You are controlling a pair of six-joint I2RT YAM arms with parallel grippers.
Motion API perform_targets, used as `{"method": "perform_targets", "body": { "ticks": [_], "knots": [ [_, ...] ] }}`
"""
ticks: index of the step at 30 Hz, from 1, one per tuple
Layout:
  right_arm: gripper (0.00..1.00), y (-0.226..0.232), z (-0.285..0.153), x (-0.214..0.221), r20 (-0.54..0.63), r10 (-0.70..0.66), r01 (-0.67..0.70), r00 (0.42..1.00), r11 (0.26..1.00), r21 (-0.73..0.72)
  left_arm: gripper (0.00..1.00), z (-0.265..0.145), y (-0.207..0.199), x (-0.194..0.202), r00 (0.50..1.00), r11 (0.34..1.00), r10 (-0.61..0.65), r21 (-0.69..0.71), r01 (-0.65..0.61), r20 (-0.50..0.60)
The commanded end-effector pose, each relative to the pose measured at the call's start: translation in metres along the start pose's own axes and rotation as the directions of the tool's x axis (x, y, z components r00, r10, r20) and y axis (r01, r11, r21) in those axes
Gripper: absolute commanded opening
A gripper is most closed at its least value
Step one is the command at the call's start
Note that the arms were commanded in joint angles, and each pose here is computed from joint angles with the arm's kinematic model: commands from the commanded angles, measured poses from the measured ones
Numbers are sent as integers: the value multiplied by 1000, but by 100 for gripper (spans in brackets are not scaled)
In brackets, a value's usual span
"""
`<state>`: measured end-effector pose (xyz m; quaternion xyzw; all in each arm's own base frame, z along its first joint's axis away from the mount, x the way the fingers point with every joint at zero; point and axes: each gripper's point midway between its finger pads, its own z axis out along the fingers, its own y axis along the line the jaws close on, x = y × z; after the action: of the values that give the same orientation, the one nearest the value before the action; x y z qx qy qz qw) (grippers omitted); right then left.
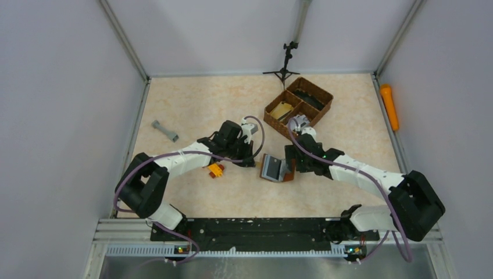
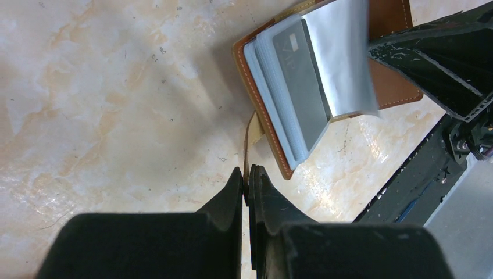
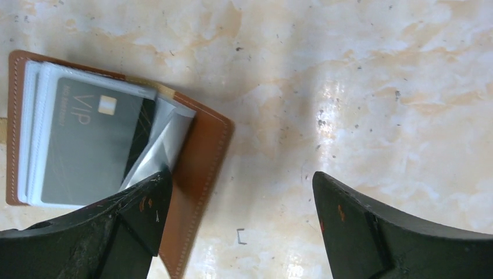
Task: Take the credit cards out of the card holder
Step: Open the card holder at the center of the board.
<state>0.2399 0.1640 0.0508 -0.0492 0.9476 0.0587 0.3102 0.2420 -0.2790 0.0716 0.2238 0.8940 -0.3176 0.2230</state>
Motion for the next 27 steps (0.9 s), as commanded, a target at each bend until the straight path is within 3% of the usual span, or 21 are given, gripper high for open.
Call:
{"method": "perform_targets", "body": {
  "ticks": [1, 7, 21, 27],
  "knots": [
    [93, -15, -9, 0, 7, 12, -12, 1000, 999, 53, 2, -3, -3, -18, 998, 999, 34, -3, -34, 44],
    [93, -9, -22, -8, 30, 39, -39, 999, 999, 9, 2, -3, -4, -18, 998, 999, 34, 7, -35, 43],
    [93, 63, -61, -88, 126, 30, 2, 992, 968, -250, 4, -15, -24, -25, 992, 992, 67, 97, -78, 109],
    [67, 112, -81, -106, 152, 30, 34, 988, 916, -399, 4, -22, -35, -27, 987, 985, 83, 141, -103, 140]
  ]
}}
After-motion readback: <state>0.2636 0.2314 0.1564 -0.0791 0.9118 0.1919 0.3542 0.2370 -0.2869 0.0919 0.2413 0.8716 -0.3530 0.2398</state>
